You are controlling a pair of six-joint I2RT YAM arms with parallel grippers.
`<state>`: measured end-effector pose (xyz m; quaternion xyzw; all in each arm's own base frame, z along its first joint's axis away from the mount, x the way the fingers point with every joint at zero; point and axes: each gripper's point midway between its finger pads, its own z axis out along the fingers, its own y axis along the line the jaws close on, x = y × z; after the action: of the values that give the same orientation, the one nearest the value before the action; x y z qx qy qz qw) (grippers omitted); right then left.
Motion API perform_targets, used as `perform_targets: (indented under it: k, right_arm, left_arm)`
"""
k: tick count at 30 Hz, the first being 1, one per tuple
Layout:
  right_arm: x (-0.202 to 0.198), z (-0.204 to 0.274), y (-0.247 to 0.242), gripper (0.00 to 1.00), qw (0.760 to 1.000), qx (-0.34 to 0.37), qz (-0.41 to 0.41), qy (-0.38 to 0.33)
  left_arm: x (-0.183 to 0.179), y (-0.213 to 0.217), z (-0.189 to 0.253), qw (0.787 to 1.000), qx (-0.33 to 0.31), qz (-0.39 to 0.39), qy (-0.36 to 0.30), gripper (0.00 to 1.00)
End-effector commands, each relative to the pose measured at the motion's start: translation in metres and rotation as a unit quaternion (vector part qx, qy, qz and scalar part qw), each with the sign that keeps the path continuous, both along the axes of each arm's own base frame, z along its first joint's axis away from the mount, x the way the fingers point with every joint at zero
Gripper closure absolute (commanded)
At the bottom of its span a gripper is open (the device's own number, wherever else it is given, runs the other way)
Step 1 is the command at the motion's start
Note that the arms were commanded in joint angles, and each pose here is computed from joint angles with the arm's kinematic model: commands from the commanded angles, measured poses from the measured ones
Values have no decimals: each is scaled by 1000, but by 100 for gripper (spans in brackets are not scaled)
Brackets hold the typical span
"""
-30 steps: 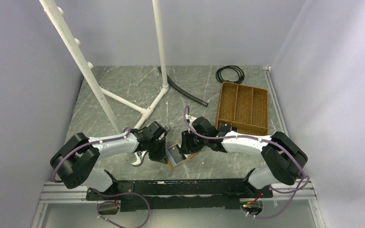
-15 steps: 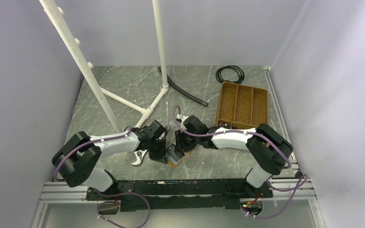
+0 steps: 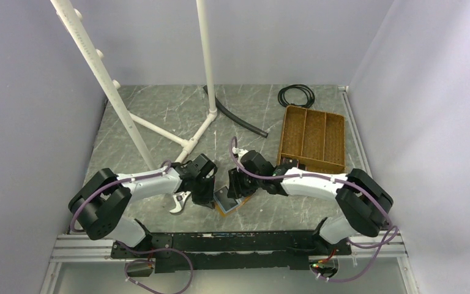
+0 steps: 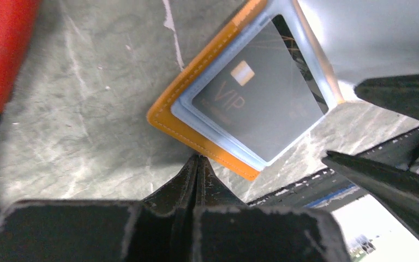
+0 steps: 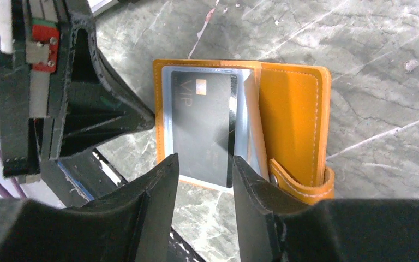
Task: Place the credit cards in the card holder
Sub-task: Insert the credit card into the card holder, then turn over the card slot in the card holder.
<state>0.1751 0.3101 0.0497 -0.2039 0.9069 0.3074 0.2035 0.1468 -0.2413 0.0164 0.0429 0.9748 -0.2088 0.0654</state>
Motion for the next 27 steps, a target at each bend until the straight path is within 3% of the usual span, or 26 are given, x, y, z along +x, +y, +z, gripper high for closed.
perform_targets:
  k: [1,4,9,14,20,27]
  right_arm:
    - [4,17,2,56,1000,13,0,-12]
    - [-2,16,12,58,999,38,16,3]
    - [2,6,20,72,999,49,14,6]
    - [7,-10,12,81,1000,25,-8,5]
    - [6,-34,-5,82,999,-13,-36,13]
    - [1,-44,-14,83,998,-18,-58,26]
  left_arm:
    - [16,11,1,998,45,-12,-40,94]
    - [18,8,6,998,40,-17,-43,92]
    - [18,2,17,999,23,-19,-45,85]
    - [14,-8,41,999,-24,-6,-43,70]
    - [12,-25,62,994,-93,39,-36,47]
    - [21,-38,66,982,-147,114,-27,41]
